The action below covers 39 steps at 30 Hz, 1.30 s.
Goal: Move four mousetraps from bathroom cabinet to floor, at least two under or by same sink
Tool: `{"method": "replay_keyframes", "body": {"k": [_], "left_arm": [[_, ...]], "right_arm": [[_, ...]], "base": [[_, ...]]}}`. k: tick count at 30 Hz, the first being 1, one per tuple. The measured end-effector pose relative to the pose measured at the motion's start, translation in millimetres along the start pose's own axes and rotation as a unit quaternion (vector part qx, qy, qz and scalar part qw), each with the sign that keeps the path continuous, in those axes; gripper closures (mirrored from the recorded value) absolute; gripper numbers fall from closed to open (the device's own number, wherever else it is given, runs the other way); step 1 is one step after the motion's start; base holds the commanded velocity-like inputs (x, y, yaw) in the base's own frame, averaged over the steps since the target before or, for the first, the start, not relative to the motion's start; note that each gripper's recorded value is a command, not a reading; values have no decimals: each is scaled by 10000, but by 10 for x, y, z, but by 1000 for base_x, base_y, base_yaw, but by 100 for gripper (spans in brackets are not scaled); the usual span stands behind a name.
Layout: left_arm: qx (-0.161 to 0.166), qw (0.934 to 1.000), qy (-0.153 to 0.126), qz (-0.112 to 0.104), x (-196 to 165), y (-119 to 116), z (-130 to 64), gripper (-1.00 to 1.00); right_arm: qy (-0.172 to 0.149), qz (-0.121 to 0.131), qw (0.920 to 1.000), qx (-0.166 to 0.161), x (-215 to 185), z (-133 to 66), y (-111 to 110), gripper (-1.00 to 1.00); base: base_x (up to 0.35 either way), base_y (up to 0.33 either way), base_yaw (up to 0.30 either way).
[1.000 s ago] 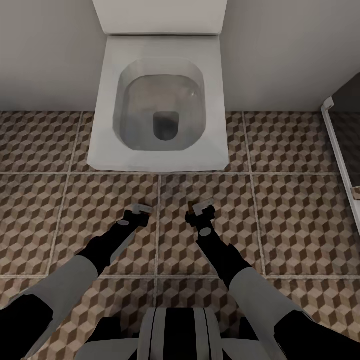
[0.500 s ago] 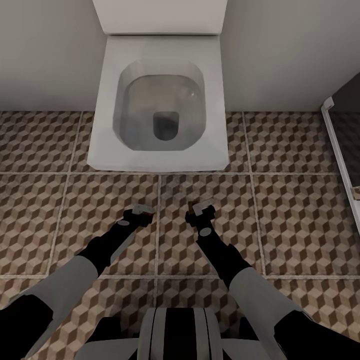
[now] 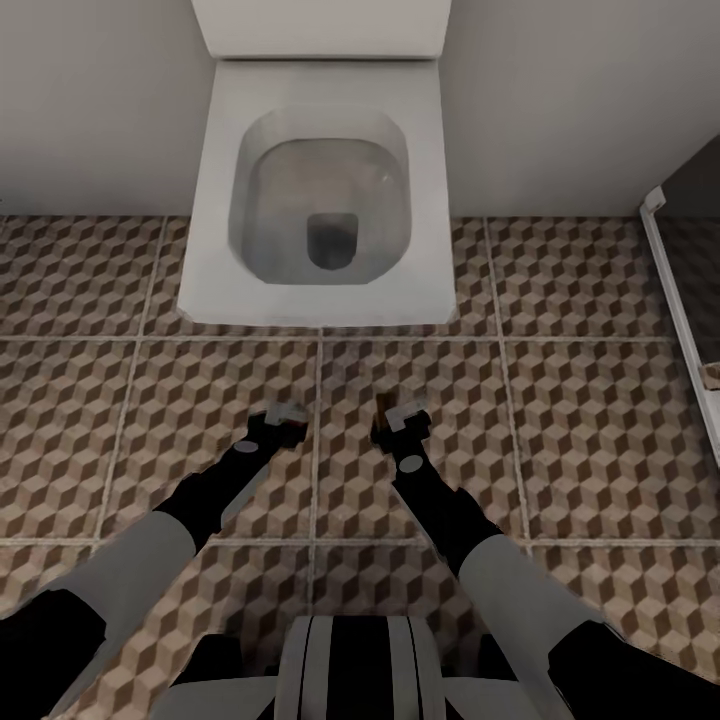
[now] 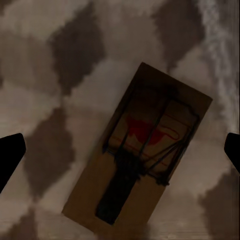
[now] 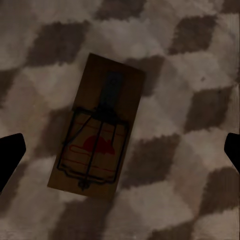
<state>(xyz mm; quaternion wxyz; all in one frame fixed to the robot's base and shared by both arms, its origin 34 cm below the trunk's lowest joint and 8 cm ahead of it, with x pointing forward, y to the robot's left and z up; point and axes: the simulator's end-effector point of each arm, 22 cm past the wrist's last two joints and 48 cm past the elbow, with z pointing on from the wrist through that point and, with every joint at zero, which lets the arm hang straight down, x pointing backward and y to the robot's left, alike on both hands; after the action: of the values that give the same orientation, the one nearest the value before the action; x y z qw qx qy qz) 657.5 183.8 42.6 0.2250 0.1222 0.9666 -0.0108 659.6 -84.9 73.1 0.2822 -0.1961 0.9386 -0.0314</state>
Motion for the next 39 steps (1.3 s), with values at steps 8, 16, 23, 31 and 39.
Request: {"method": "replay_keyframes", "body": {"k": [8,16,23,31,39], "left_arm": [[-8,10000,-65,-7,-24,13,1,-100],[-9,10000,-74,-8,-28,14,1,-100],[-11,10000,-74,-7,-27,18,1,-100],[-22,10000,-71,-2,-22,36,1,-100],[-33,10000,-70,1,-20,47,1,-100]], "right_arm": [[1,0,10000,0,1,1,0,-100],[3,5,10000,2,2,1,-3,-100],[-38,18,10000,3,-17,2,-4,-100],[-90,36,10000,2,-39,1,-3,-100],[-97,41,9999,1,-42,1,-3,-100]], "base": [[-313,0,0],[-334,0,0],[-337,0,0],[-337,0,0],[-338,0,0]]}}
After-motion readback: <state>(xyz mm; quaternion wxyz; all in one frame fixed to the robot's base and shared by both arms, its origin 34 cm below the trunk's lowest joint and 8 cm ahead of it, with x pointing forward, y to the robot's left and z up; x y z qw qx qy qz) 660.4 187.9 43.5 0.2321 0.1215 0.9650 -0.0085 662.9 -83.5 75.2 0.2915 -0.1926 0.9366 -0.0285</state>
